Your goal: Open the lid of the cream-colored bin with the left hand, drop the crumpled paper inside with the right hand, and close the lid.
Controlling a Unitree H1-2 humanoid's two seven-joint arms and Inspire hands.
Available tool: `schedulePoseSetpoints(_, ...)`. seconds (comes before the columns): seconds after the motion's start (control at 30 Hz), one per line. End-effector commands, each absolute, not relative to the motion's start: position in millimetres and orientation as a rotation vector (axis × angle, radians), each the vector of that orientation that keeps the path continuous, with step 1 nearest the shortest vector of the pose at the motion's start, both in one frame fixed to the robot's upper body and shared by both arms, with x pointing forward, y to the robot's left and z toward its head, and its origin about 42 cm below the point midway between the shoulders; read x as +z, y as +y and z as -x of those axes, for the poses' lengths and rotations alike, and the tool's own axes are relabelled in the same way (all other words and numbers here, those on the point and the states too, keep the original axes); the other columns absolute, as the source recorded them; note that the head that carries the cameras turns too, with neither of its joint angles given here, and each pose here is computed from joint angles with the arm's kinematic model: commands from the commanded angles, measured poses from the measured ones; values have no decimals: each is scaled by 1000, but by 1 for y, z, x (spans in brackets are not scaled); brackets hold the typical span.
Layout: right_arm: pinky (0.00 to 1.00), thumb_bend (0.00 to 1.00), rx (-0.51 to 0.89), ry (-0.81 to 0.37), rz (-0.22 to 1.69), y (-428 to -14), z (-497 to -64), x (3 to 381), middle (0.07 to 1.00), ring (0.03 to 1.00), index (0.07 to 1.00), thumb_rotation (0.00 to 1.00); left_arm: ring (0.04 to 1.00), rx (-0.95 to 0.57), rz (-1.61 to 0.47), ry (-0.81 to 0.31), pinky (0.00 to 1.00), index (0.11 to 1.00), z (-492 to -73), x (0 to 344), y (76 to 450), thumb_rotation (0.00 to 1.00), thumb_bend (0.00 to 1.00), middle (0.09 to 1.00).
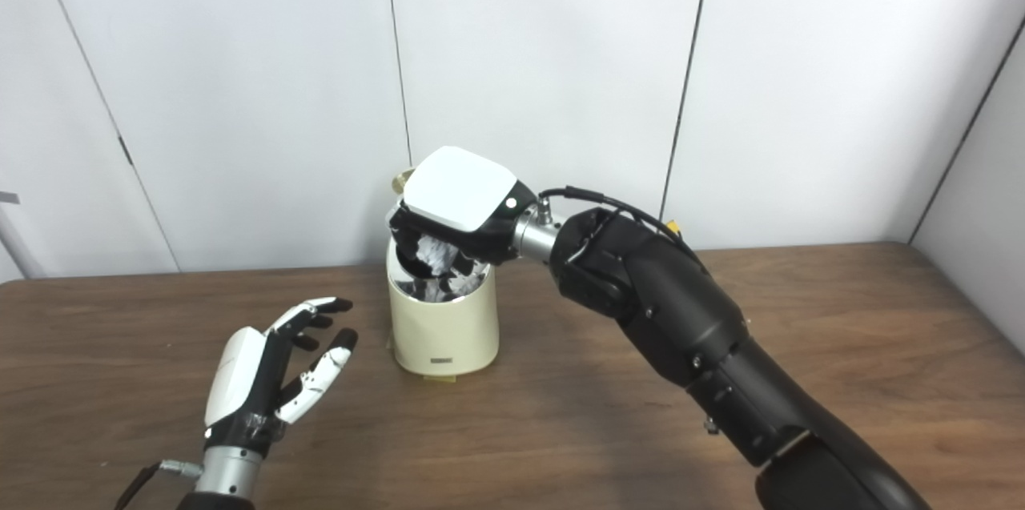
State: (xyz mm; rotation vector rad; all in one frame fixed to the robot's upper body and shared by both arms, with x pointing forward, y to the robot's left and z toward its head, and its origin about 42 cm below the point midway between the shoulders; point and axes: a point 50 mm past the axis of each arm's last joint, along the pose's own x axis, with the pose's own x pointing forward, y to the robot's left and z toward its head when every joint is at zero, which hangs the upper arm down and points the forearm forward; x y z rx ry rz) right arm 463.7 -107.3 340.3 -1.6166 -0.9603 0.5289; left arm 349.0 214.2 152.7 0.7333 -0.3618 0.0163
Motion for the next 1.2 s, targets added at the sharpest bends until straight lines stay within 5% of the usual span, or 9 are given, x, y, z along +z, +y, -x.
schedulePoseSetpoints(0.0, 464, 522, 442, -1022, 1612, -105, -465, 370, 594, 553, 484, 115, 737, 30, -728, -439, 620, 771, -355, 173, 211, 883, 558, 782)
schedulePoseSetpoints(0.2, 483, 523, 404, -1027, 1637, -106, -464, 369, 640, 589, 490, 129, 734, 32, -728, -438, 617, 770, -355, 172, 211, 883, 558, 780)
schedulePoseSetpoints(0.27, 490, 871, 392, -1030, 1641, -107, -464, 369, 648, 597, 577, 28, 735, 30, -726, -438, 619, 770, -355, 172, 211, 886, 567, 780)
schedulePoseSetpoints(0.33, 492, 952, 386, -1031, 1642, -106, -464, 369, 660, 604, 603, 15, 733, 30, -724, -438, 618, 769, -355, 172, 211, 888, 570, 779)
schedulePoseSetpoints(0.7, 495, 988, 371, -1018, 1658, -107, -463, 369, 693, 611, 646, 54, 735, 29, -730, -437, 616, 770, -356, 172, 211, 887, 563, 781)
schedulePoseSetpoints(0.83, 458, 908, 355, -1106, 1552, -110, -464, 366, 635, 564, 588, 87, 728, 31, -730, -438, 609, 767, -355, 172, 211, 890, 567, 778)
schedulePoseSetpoints(0.97, 385, 513, 310, -1212, 1414, -114, -466, 362, 541, 478, 475, 186, 733, 29, -727, -438, 614, 770, -355, 172, 212, 891, 569, 781)
schedulePoseSetpoints(1.03, 352, 358, 275, -1244, 1392, -114, -463, 363, 511, 441, 452, 341, 731, 28, -731, -440, 611, 769, -355, 172, 212, 895, 567, 780)
schedulePoseSetpoints(1.17, 303, 258, 195, -1301, 1364, -116, -458, 363, 471, 402, 443, 625, 725, 28, -733, -441, 604, 767, -355, 172, 212, 898, 564, 777)
